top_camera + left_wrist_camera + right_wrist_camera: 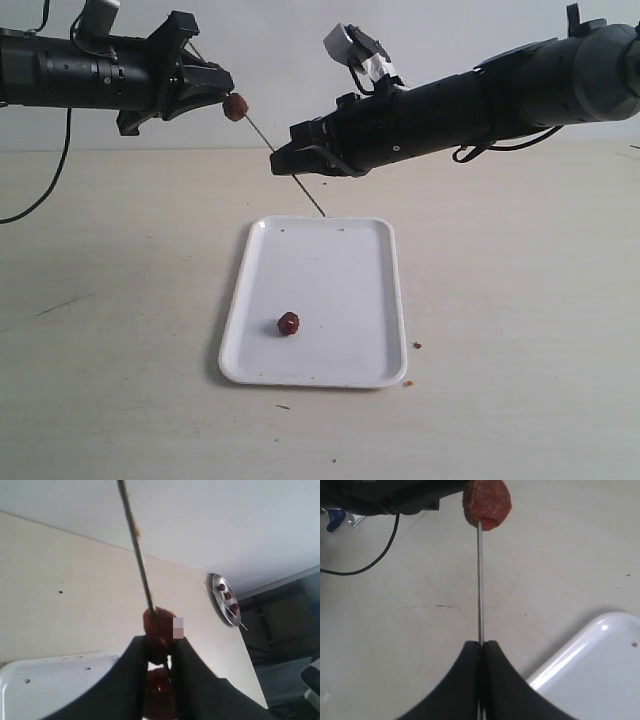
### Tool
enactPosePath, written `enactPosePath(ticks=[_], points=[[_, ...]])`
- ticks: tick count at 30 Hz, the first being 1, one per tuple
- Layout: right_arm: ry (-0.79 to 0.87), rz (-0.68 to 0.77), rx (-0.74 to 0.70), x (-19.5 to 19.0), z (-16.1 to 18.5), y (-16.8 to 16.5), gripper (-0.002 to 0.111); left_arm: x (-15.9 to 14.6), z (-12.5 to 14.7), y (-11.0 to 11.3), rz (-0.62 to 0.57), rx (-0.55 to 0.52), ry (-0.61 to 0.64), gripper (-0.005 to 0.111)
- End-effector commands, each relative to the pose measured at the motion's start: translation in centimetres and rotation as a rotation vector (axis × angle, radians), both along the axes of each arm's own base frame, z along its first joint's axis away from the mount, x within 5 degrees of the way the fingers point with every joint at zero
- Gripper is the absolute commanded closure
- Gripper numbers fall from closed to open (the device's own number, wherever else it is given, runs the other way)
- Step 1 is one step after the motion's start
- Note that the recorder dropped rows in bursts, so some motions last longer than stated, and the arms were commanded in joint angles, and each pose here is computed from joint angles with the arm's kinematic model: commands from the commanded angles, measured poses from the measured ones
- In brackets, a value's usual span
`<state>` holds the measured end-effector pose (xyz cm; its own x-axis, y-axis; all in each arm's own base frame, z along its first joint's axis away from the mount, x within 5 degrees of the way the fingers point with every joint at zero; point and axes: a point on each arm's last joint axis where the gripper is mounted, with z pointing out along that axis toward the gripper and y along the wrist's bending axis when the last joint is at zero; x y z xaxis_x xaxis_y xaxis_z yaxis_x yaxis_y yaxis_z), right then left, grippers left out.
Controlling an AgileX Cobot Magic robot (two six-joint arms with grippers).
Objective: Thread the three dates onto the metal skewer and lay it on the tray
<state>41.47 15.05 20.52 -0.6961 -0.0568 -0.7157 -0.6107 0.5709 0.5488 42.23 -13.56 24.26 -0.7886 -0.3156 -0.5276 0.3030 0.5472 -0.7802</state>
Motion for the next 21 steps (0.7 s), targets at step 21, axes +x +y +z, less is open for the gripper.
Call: enactPosePath(ticks=[21], points=[[-0.032, -0.001, -0.050, 0.17, 0.17, -0.18, 0.108, -0.66, 0.28, 0.26, -0.099, -0.015, -0.023, 0.050]])
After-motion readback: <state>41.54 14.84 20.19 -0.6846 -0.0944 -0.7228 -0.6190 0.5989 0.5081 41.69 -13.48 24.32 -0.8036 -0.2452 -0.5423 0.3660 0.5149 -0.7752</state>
